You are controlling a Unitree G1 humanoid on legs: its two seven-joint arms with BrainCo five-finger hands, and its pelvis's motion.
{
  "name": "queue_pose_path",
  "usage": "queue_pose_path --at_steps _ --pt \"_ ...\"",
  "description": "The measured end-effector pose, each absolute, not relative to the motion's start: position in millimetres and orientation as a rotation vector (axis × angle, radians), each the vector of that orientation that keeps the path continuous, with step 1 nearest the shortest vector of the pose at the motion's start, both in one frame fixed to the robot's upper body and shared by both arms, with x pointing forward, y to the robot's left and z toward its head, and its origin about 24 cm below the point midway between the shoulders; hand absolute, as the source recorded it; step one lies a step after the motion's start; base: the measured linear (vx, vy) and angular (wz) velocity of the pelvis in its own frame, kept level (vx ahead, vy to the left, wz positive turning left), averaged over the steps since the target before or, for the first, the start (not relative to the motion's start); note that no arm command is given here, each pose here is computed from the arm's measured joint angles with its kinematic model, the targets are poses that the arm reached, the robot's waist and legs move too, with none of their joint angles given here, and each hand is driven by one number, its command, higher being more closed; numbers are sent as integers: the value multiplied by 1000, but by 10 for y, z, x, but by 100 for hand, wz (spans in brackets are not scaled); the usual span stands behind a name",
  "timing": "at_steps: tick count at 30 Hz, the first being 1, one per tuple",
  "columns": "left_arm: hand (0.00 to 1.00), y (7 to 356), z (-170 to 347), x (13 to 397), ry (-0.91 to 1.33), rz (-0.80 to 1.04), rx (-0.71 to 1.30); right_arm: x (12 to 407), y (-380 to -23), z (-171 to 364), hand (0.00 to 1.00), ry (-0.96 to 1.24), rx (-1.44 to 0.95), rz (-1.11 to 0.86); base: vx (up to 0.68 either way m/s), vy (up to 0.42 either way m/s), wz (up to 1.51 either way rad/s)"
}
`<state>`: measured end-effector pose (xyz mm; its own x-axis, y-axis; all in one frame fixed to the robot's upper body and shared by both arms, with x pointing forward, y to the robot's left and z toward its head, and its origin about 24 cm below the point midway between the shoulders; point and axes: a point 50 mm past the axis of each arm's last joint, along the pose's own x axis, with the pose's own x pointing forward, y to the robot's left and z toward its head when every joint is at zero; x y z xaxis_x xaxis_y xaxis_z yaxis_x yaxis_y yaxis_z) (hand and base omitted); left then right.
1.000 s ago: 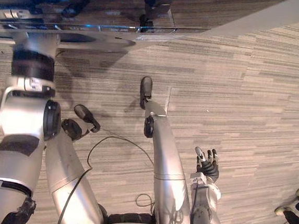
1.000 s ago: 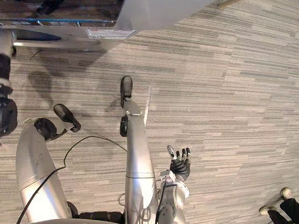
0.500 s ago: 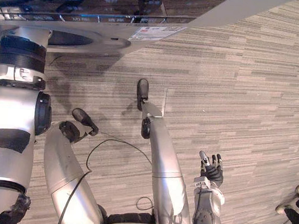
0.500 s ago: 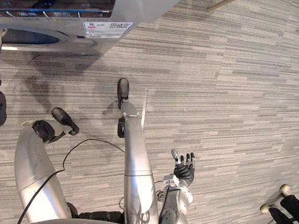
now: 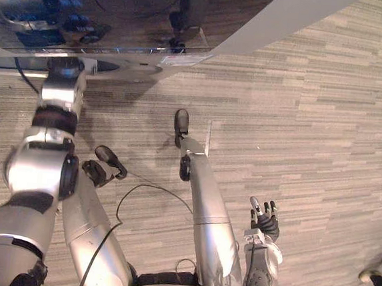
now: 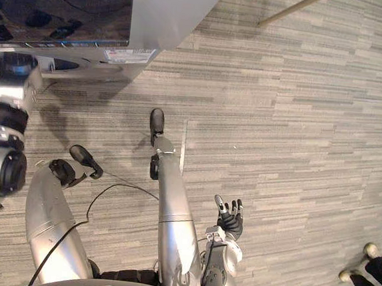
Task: Pick up the laundry basket with both hands and put the clothes into the washing machine.
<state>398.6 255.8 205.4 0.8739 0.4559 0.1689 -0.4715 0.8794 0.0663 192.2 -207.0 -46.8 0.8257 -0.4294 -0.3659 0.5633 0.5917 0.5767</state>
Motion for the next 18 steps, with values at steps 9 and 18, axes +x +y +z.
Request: queue_pose_path --at_steps 9,18 --pt "0 2233 -323 2997 492 505 -164 2014 -2072 -470 0 222 724 -603 58 -68 37" --pt "0 1867 -1352 1543 868 581 -265 1677 -2125 -942 0 474 642 -705 134 -31 26"
